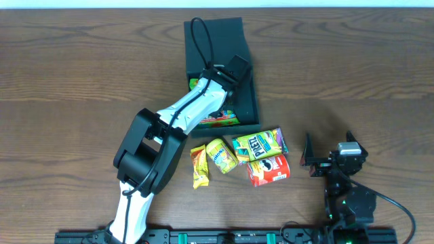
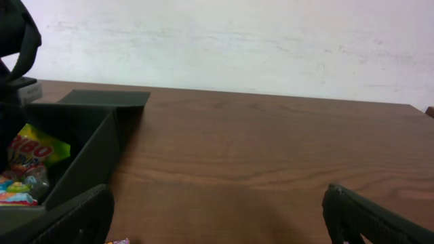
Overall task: Pack container
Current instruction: 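Lower the Haribo bag into the box and open the left gripper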
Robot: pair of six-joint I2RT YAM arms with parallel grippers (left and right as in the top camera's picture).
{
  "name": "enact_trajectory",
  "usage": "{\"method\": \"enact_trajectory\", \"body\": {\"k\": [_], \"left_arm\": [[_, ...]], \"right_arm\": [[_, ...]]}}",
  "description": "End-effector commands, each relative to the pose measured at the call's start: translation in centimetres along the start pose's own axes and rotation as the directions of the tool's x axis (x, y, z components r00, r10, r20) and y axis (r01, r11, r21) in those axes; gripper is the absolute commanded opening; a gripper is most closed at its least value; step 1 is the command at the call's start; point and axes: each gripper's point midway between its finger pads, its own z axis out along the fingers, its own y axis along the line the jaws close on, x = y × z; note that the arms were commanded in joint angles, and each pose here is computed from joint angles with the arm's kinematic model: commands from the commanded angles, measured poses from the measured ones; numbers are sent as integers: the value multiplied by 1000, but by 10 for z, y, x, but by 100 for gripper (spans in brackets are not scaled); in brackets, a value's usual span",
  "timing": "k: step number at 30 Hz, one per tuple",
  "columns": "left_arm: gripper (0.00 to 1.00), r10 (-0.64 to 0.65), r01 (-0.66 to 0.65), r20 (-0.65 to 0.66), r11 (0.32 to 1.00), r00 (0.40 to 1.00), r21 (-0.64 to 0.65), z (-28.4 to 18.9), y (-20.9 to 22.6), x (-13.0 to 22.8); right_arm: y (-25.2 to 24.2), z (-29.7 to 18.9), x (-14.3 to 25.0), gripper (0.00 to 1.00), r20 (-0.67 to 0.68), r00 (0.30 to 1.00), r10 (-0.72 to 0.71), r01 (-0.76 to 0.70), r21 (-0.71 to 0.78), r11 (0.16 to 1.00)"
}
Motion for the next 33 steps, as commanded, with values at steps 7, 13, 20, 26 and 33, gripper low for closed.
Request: {"method": "enact_trajectory", "body": {"k": [7, 13, 20, 26, 33], "left_arm": [[6, 72, -71, 52, 997, 996, -28, -27, 11, -9], [5, 70, -62, 90, 994, 993, -89, -47, 29, -16], [6, 77, -70, 70, 992, 995, -102, -40, 33, -9], [6, 77, -69, 68, 992, 995, -107, -22, 35, 2], [6, 74, -69, 49, 993, 996, -93, 5, 38, 25]], "right_arm": [[0, 0, 1, 99, -1, 1000, -8, 8, -2, 1000], [0, 0, 1, 99, -1, 1000, -8, 8, -3, 1000], [0, 0, 1, 99, -1, 1000, -8, 8, -2, 1000], [0, 0, 1, 99, -1, 1000, -8, 8, -3, 1000], [0, 0, 1, 99, -1, 1000, -8, 8, -2, 1000]]}}
